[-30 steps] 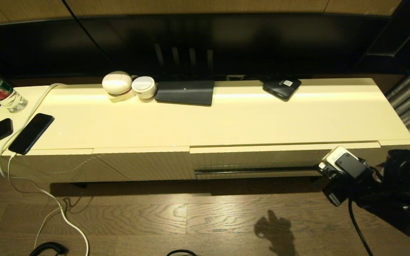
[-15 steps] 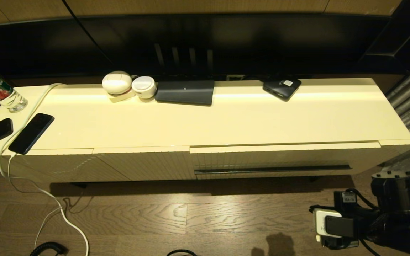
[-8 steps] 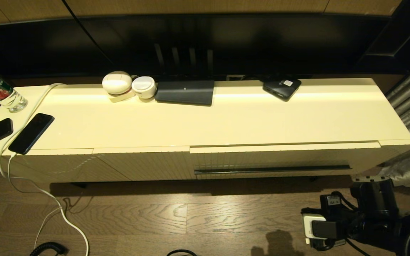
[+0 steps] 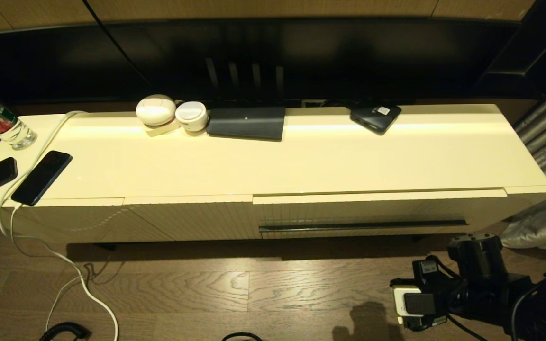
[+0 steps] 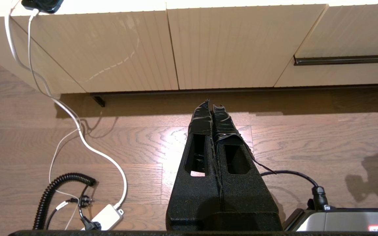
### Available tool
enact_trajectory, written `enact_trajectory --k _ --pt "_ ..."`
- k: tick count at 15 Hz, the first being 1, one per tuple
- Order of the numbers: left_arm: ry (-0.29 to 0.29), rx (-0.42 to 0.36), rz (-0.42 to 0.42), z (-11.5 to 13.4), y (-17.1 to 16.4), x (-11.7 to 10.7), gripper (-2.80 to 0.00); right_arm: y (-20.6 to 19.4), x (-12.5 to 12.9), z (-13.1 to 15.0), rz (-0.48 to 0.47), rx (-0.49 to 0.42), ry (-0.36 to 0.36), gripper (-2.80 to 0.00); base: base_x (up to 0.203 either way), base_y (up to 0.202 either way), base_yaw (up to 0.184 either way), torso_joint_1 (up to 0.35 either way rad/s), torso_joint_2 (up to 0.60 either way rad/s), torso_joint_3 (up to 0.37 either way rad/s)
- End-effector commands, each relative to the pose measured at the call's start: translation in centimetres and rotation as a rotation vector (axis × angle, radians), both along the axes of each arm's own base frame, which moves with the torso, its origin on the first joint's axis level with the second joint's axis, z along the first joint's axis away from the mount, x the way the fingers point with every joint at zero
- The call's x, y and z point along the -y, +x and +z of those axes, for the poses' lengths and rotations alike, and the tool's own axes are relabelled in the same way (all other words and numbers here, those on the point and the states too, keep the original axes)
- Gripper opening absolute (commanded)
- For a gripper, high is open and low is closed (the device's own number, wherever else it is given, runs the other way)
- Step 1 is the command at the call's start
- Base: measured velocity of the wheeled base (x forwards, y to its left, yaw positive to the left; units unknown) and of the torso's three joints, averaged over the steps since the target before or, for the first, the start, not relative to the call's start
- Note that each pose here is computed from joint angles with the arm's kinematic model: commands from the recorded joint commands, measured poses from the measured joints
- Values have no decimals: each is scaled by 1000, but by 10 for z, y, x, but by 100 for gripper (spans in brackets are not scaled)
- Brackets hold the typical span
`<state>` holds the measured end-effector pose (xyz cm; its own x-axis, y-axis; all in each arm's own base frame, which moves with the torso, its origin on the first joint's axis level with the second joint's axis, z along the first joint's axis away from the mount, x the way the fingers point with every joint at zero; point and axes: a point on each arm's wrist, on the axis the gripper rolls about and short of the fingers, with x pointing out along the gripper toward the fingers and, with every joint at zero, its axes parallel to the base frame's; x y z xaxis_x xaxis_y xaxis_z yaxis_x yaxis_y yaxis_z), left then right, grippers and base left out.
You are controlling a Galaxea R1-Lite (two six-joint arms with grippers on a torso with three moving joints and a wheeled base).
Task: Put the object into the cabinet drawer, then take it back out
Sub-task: Open the drawer
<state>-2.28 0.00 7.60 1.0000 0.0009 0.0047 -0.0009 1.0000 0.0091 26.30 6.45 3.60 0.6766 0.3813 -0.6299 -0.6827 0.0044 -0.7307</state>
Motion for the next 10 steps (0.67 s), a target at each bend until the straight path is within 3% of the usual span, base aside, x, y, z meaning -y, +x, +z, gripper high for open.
enact_trajectory --k 1,2,10 --pt "0 -2 -1 0 0 0 -280 -1 4 2 -24 14 -19 -280 0 0 0 0 0 0" --pt "0 -2 -1 0 0 0 -280 -3 7 3 -36 18 -17 0 0 0 0 0 0 0" --pt "0 -2 1 0 0 0 -280 8 12 0 -57 16 -19 0 0 0 0 0 0 0"
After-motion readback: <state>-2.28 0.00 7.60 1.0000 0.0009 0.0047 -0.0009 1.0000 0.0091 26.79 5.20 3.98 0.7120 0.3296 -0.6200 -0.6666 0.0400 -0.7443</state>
